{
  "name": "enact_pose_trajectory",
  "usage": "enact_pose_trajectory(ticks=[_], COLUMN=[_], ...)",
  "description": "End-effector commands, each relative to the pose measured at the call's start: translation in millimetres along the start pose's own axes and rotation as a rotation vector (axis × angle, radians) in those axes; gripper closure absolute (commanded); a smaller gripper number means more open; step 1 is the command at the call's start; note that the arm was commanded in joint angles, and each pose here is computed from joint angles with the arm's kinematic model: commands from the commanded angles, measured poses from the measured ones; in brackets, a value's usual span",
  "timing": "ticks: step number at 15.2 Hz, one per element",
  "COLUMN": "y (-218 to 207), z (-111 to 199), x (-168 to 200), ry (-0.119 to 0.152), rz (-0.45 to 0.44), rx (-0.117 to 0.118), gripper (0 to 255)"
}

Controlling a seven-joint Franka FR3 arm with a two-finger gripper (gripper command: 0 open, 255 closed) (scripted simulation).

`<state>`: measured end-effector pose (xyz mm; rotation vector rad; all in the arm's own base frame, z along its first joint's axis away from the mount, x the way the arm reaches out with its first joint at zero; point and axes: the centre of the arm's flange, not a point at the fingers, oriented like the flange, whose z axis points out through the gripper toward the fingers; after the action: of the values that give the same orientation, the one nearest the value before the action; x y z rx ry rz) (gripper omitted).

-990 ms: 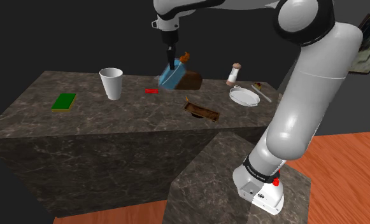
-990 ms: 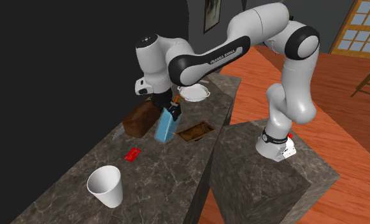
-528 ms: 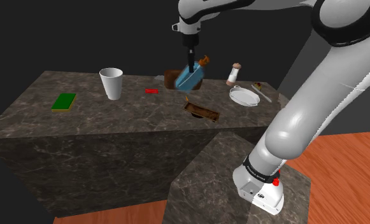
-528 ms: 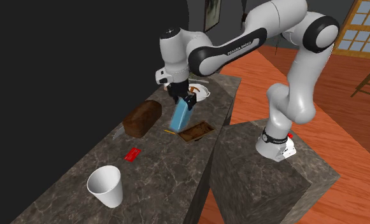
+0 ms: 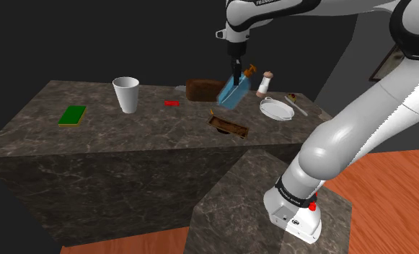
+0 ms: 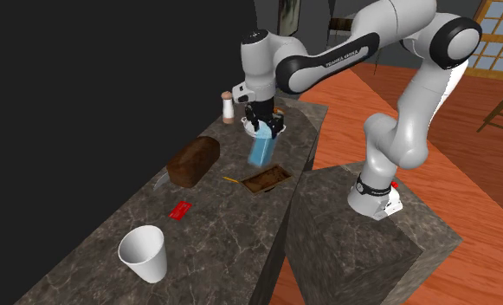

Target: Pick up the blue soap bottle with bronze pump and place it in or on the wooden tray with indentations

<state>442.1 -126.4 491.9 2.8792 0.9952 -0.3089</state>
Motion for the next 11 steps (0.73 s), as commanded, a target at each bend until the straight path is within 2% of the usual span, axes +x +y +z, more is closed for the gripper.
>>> enact_pose_trajectory(ticks=[1,11], y=[0,-1], z=[11,62], x=[0,12], ry=[0.0,0.0], rz=[-0.001,-0.001], rx=[0.0,0.0], gripper=[255,255])
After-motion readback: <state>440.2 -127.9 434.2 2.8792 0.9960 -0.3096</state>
